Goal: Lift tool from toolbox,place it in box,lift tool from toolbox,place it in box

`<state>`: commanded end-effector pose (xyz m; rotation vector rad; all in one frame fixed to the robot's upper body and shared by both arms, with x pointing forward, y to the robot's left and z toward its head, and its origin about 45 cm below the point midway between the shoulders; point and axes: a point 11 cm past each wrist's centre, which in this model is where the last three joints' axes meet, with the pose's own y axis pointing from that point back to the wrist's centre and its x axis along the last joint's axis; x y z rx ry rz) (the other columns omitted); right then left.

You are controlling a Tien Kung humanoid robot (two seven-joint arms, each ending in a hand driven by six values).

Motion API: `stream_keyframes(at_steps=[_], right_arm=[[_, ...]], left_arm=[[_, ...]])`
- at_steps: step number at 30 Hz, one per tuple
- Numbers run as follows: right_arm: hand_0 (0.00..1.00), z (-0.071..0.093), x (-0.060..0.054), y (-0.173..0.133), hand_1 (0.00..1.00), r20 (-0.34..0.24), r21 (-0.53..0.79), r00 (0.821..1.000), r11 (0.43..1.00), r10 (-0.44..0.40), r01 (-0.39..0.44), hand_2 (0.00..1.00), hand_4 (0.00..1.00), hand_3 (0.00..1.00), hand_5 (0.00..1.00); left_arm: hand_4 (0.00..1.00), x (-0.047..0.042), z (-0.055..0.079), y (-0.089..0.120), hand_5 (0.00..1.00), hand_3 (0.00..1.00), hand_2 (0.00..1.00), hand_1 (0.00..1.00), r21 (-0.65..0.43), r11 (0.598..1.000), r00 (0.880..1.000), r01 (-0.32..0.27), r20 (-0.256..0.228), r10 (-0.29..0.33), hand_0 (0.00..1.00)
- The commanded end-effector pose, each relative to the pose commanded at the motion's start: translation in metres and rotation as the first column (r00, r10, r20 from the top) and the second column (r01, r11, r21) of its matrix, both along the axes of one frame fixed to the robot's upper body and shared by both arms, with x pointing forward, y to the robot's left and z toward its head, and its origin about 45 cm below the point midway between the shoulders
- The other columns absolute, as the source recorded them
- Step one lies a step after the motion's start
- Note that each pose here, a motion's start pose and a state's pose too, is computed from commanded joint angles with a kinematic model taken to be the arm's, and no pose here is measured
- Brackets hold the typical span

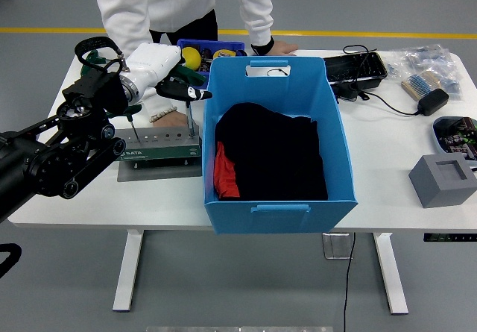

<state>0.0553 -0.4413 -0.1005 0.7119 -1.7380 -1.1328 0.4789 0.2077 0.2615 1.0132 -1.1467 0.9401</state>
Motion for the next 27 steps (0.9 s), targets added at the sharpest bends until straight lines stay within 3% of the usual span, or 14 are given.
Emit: stream_keyframes(at_steps=[8,18,19,27], right_arm=[[0.635,0.000,-0.001,0.000,0.608,-0.001,0.000,1.000,1.000,-0.003,0.003,0.683,0.779,0.551,0.672],[0.635,0.000,0.001,-0.001,0.608,0.006,-0.002,1.000,1.000,-0.009,0.009,0.683,0.780,0.552,0.672],[0.635,0.000,0.001,-0.001,0.608,0.007,-0.002,1.000,1.000,-0.010,0.010,0.683,0.780,0.552,0.673],[0.635,0.000,0.000,-0.001,0.608,0.007,-0.001,1.000,1.000,-0.013,0.013,0.683,0.780,0.552,0.673]], left_arm=[[0.998,0.0020,0.011,-0.003,0.730,0.023,0.002,0.002,0.034,0.999,0.999,0.036,0.011,-0.037,0.023],[0.998,0.0082,0.040,-0.006,0.727,0.021,0.002,0.002,0.055,0.996,0.996,0.068,0.047,-0.071,0.023],[0.878,0.0089,0.043,-0.006,0.665,0.020,0.002,0.002,0.056,0.996,0.996,0.070,0.050,-0.073,0.023],[0.832,0.0147,0.068,-0.008,0.650,0.020,0.002,0.002,0.064,0.995,0.992,0.081,0.088,-0.087,0.024]])
